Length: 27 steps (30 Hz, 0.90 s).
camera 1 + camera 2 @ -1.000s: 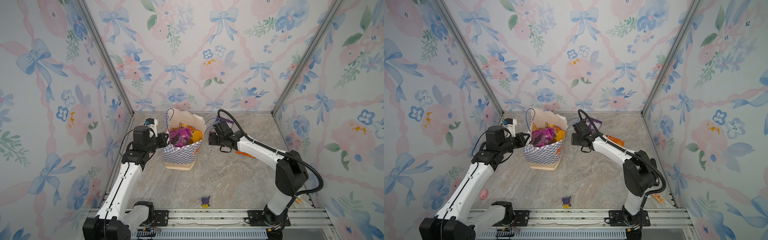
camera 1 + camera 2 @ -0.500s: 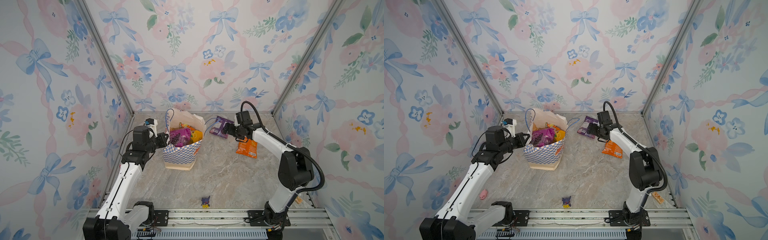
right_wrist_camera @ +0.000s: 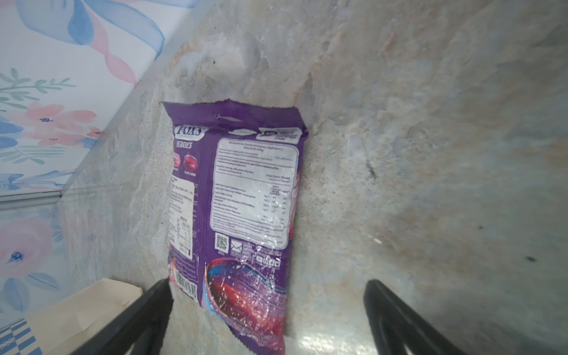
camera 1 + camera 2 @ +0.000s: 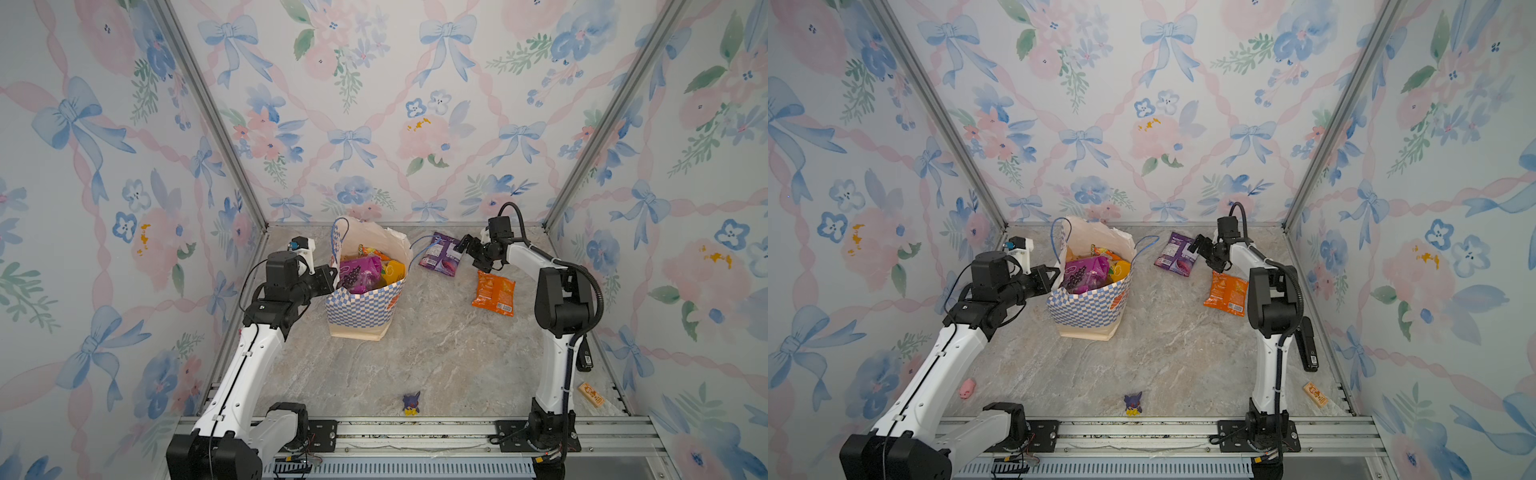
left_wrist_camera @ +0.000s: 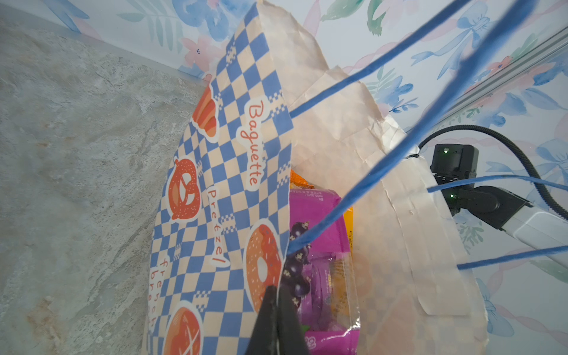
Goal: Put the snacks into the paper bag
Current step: 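Lower the right gripper and close it on the purple FOXS candy bag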
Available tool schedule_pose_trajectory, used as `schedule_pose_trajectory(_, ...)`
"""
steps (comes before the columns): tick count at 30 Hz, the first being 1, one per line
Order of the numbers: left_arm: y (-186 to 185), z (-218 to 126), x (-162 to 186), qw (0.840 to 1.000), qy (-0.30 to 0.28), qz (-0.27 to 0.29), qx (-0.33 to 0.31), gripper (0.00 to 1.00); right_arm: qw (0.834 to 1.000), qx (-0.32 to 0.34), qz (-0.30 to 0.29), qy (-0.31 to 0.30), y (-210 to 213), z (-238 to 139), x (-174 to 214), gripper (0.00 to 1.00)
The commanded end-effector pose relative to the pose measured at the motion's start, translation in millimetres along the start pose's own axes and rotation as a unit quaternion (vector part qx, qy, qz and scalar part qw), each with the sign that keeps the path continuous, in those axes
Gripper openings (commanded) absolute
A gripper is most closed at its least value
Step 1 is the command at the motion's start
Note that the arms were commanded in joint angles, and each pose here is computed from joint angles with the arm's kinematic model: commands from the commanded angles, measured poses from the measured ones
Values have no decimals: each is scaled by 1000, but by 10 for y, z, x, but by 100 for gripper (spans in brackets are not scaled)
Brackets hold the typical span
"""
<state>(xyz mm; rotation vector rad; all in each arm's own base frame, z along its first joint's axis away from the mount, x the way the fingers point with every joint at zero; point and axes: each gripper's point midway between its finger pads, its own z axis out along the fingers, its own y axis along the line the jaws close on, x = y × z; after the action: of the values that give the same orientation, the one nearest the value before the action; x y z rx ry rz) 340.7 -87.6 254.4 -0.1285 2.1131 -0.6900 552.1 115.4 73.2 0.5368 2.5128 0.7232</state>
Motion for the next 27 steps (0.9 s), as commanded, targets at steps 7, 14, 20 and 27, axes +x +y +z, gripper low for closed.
schedule_pose_trajectory(7,60,45,58,1000,13,-4,-4,0,999,-43,14,7,164,232,-55,99)
schedule_pose_trajectory(14,54,43,51,1000,13,-3,-3,0,999,-34,17,12,81,366,6,98)
schedule_pose_trajectory(20,38,32,33,1000,10,-2,-1,0,999,-34,2,34,190,497,190,97)
schedule_pose_trajectory(27,30,18,29,1000,9,0,-1,0,998,-28,-9,52,282,666,463,90)
